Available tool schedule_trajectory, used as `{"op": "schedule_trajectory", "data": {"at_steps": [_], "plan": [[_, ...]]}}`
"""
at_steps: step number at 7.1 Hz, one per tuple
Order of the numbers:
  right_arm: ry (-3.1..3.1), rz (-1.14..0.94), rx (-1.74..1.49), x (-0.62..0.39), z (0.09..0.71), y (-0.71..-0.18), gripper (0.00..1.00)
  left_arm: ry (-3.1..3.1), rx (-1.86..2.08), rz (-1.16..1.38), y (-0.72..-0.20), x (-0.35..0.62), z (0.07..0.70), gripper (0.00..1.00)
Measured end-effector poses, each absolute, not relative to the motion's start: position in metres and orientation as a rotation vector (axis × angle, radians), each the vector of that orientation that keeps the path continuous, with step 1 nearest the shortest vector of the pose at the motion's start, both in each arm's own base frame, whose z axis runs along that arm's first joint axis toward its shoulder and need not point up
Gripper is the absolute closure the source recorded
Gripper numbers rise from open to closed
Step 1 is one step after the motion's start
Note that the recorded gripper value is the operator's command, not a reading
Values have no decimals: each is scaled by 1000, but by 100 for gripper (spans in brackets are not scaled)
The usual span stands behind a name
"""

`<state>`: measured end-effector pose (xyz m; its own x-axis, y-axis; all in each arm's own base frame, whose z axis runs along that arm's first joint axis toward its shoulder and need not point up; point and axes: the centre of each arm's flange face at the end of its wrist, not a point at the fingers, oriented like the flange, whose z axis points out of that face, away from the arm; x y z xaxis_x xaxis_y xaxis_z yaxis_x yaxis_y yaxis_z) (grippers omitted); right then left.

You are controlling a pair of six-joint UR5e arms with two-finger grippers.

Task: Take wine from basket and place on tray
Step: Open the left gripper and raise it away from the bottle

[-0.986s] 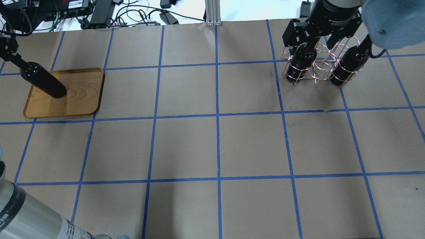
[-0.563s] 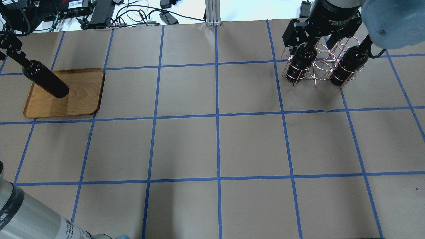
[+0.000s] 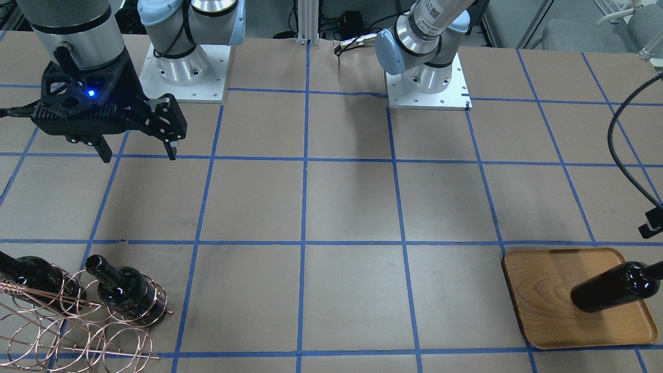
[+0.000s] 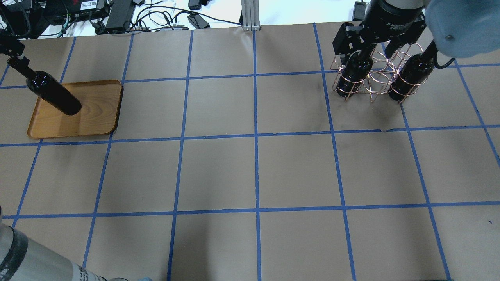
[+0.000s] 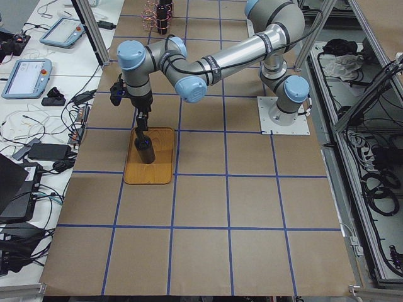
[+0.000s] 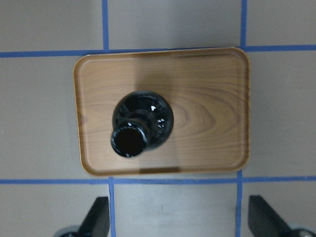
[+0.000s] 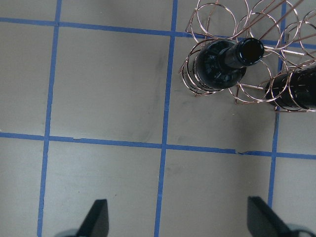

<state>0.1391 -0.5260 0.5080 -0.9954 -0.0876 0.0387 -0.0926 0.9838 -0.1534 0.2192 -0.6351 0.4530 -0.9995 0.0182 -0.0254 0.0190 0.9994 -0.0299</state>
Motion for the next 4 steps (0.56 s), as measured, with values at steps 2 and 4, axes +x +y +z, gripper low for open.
{"op": "schedule_trajectory", "data": {"at_steps": [2, 4], "plan": [[-3098, 242, 141, 139, 508, -526, 0, 3086, 85, 1, -620, 130, 477, 0], [-3098, 241, 140, 139, 508, -526, 0, 3085, 79, 8, -598, 26, 489, 0]]}}
